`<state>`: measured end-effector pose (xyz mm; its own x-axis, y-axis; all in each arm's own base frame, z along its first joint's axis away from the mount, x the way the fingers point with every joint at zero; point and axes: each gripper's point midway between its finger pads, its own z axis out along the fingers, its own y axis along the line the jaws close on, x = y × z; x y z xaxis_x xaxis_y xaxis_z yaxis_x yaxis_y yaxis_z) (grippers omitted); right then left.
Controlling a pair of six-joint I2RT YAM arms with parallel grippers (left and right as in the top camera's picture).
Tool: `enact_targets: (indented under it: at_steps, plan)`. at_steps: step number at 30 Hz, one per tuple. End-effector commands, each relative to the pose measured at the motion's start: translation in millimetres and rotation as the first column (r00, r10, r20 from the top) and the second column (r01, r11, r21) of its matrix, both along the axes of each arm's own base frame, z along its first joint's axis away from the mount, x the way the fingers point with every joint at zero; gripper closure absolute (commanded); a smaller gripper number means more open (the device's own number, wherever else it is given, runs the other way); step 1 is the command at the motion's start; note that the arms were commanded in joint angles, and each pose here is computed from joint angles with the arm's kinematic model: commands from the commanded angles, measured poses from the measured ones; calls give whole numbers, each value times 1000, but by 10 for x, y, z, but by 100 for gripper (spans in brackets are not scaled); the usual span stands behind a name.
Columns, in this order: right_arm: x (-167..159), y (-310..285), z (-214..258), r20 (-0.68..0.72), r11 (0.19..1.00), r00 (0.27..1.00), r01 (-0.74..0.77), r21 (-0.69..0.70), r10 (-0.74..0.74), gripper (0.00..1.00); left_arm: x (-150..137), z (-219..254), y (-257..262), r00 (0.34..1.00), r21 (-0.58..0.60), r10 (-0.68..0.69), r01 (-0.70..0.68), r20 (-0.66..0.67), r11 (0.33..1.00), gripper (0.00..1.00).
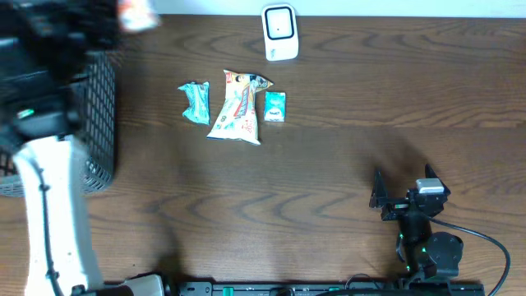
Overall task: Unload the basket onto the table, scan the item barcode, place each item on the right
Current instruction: 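Lift the orange tissue pack out and place it right of the green pack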
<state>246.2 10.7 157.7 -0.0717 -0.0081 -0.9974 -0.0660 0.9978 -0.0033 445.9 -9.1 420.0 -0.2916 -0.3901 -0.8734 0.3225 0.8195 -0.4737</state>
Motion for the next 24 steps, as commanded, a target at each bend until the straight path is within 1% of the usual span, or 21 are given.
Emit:
enact_targets:
  at_steps: [1, 3, 6, 7, 8, 13, 15, 19, 24]
  plan:
    - [-3, 14, -4, 0, 1000, 1000, -5, 0, 5, 1, 153, -429, -652, 987, 253, -163, 159, -6, 954, 93]
    - [-3, 14, -4, 0, 1000, 1000, -5, 0, 5, 1, 230, -666, -906, 980, 279, -193, 201, -56, 939, 93]
    - [-3, 14, -4, 0, 1000, 1000, -5, 0, 5, 1, 294, -1000, -1316, 956, 271, -264, 290, -128, 918, 93]
    - [-3, 14, -4, 0, 1000, 1000, -5, 0, 5, 1, 301, -1124, -1468, 944, 266, -292, 324, -154, 908, 93]
    - [-3, 14, -4, 0, 1000, 1000, -5, 0, 5, 1, 301, -1357, -1732, 919, 256, -339, 384, -201, 887, 93]
    - [-3, 14, -4, 0, 1000, 1000, -5, 0, 5, 1, 257, -1994, -2307, 846, 231, -428, 507, -319, 831, 93]
    - [-3, 14, -4, 0, 1000, 1000, -5, 0, 5, 1, 272, -2276, -2441, 832, 241, -417, 518, -367, 821, 93]
    - [-3, 14, -4, 0, 1000, 1000, -5, 0, 5, 1, 347, -2797, -2618, 827, 290, -363, 507, -429, 811, 94]
    - [-3, 14, -4, 0, 1000, 1000, -5, 0, 5, 1, 408, -3113, -2906, 821, 276, -390, 523, -417, 806, 92]
